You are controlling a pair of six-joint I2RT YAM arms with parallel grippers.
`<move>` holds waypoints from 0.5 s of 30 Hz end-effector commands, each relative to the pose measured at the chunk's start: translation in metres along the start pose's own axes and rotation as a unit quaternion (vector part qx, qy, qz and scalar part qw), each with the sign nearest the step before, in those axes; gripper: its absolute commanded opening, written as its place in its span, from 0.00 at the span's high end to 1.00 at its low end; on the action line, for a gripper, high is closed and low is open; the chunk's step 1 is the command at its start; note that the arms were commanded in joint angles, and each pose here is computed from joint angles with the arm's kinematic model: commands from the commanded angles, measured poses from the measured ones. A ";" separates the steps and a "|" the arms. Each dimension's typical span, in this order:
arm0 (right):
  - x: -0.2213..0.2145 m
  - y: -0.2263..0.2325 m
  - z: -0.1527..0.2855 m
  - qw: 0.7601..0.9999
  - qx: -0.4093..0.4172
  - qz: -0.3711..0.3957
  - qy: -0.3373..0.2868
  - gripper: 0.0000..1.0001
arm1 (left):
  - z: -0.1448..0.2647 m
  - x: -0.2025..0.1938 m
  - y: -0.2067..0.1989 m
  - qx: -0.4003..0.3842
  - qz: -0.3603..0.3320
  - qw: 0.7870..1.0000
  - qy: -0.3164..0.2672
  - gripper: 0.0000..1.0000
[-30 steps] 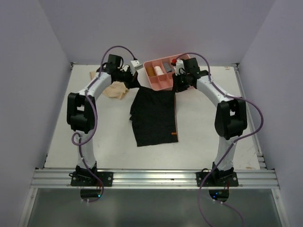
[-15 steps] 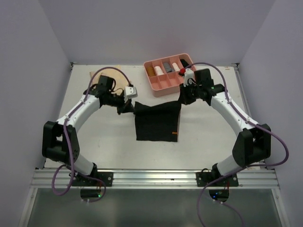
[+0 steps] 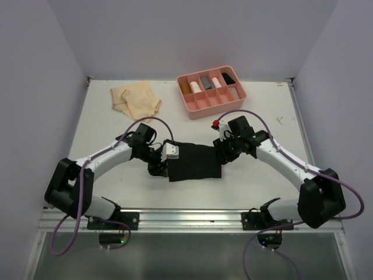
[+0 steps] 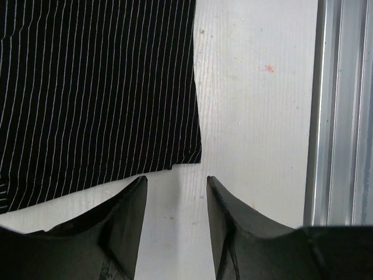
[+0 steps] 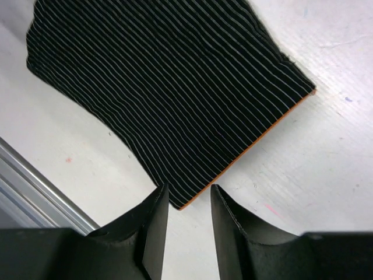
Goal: Roll the underwear
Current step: Fold the underwear
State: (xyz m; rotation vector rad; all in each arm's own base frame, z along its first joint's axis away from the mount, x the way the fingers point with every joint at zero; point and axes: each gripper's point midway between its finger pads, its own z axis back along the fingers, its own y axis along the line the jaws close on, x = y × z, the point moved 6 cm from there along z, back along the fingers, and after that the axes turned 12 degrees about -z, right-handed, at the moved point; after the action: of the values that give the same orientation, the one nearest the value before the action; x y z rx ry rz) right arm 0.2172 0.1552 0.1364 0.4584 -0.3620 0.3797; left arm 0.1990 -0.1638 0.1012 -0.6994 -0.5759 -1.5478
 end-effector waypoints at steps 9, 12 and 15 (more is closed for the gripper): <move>0.004 0.015 0.011 0.992 0.017 -0.110 -0.052 0.71 | 0.022 0.033 0.030 0.102 -0.014 0.994 -0.031 0.54; -0.004 0.002 0.009 0.989 -0.036 -0.135 -0.043 0.65 | 0.017 0.031 0.032 0.090 -0.014 0.995 -0.031 0.54; -0.010 -0.003 0.005 0.985 -0.062 -0.162 -0.027 0.57 | 0.014 0.024 0.030 0.080 -0.051 0.995 -0.022 0.52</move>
State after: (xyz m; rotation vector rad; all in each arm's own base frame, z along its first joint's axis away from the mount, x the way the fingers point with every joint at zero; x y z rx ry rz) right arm 0.2083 0.1527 0.1422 0.4564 -0.3757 0.1303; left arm 0.2194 -0.1690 0.1217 -0.6055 -0.7018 -1.5047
